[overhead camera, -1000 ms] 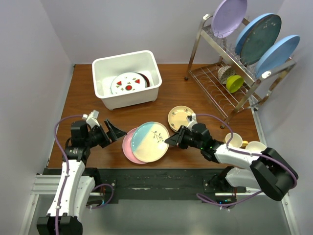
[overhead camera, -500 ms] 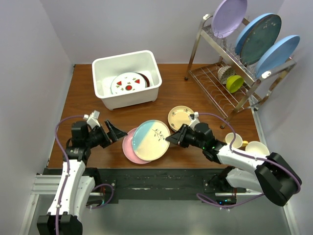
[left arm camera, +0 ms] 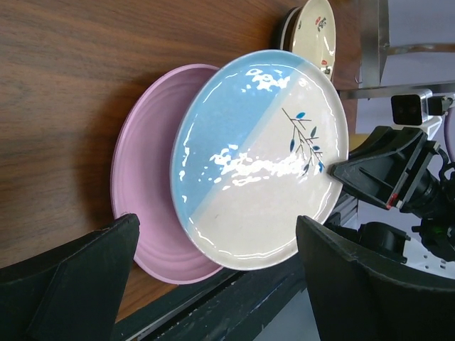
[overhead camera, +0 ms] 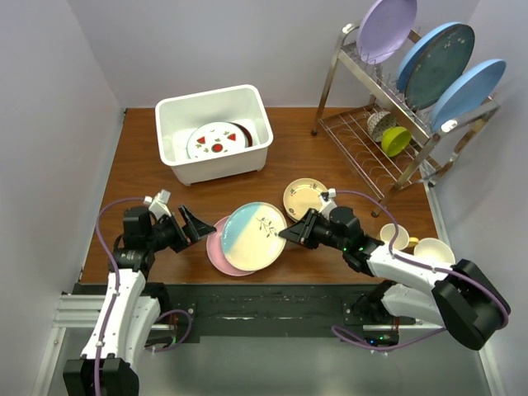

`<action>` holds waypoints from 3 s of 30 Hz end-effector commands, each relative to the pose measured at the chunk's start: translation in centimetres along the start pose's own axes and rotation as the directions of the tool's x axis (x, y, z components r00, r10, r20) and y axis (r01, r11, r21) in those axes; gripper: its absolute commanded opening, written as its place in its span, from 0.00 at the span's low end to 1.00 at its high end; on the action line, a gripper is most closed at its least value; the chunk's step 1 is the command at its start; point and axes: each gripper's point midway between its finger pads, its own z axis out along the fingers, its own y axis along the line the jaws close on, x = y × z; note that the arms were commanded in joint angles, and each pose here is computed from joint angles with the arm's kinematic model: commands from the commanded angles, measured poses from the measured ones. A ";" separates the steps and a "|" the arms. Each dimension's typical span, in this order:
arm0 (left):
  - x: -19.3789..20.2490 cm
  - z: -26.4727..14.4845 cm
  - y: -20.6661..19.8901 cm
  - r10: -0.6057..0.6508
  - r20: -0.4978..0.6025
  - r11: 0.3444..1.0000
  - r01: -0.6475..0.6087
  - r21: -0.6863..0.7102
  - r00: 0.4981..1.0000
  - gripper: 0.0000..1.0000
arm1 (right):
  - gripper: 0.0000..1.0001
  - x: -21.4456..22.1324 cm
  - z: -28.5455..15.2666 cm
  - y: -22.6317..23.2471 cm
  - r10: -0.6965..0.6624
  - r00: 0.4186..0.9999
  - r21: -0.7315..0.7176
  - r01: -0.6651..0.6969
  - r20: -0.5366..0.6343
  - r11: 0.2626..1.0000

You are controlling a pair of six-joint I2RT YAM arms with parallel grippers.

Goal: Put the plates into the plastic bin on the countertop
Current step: Pick up the plate from the corner of the board, then place the plate in the plastic bin.

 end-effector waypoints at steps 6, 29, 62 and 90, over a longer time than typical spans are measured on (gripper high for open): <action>0.0 0.1 -0.6 0.008 0.001 0.999 -0.008 0.043 1.000 0.96 | 0.00 -3.1 -2.0 10.4 -0.021 0.997 -0.329 0.046 0.079 0.943; 0.5 0.5 -1.7 -0.002 -0.005 0.992 0.002 0.123 1.000 0.86 | 0.00 -2.4 -3.1 15.3 -0.031 1.000 -0.550 0.022 -0.006 0.835; 1.6 1.2 -4.0 0.046 -0.047 0.981 -0.036 0.193 0.998 0.00 | 0.16 -1.8 -1.8 12.4 -0.070 0.997 -0.426 0.057 -0.015 0.903; 1.3 1.4 -4.5 0.050 -0.049 0.980 -0.039 0.195 0.998 0.00 | 0.97 -6.9 -6.3 2.6 -0.356 0.927 0.344 0.298 0.119 0.890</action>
